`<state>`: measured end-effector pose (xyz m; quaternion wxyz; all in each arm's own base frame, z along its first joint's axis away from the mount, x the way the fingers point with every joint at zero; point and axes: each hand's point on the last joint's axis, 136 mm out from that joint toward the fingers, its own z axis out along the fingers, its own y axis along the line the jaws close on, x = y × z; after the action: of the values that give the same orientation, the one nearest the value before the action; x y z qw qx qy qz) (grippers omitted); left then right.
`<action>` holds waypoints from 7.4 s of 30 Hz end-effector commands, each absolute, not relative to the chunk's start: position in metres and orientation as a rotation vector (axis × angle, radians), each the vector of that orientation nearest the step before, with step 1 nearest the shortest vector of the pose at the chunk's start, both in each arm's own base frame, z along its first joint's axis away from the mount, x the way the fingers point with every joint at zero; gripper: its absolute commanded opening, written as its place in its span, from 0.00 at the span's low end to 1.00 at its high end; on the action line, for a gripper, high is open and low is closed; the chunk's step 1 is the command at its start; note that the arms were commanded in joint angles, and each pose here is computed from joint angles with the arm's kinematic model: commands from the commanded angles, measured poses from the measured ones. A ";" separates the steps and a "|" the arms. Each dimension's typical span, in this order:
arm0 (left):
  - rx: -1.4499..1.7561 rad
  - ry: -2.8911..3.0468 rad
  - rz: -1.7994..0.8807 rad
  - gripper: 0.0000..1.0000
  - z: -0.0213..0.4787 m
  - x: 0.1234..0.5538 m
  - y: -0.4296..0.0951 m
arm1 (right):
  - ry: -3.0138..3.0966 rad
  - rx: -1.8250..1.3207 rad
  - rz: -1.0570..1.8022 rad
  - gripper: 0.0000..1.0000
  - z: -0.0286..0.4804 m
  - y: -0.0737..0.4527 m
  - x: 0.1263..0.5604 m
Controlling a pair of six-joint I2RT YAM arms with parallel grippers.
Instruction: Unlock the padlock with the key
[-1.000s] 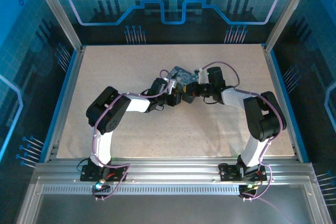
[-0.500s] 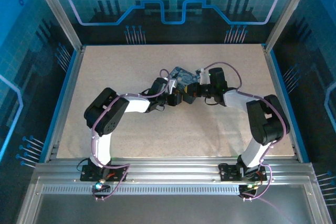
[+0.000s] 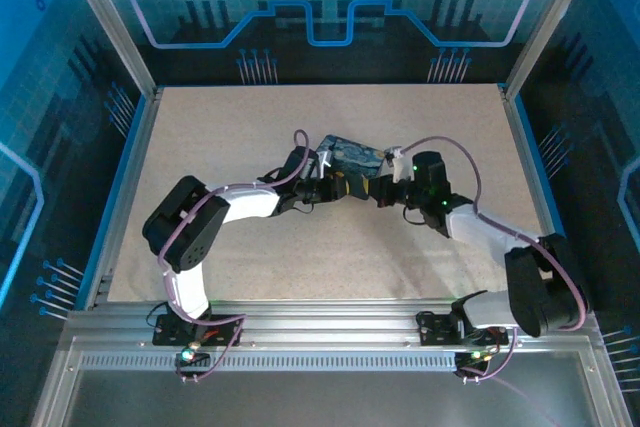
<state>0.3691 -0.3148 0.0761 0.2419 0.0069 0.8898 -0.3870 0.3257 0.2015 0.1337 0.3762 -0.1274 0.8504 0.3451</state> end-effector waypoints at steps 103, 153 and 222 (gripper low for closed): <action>-0.187 2.504 -1.278 0.22 0.097 0.321 -0.318 | 1.959 -0.626 0.865 0.00 0.095 0.248 0.325; -0.196 2.529 -1.121 0.56 0.073 0.328 -0.298 | 2.149 -0.555 0.850 0.00 0.035 0.244 0.322; -0.508 2.383 -1.389 0.35 0.052 0.334 -0.310 | 2.464 0.091 1.357 0.00 0.066 0.276 0.293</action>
<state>0.3368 -0.2996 0.0529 0.1758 -0.1875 0.8375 -0.4822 0.2950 0.2644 0.0557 0.1748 0.0315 0.8741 0.4522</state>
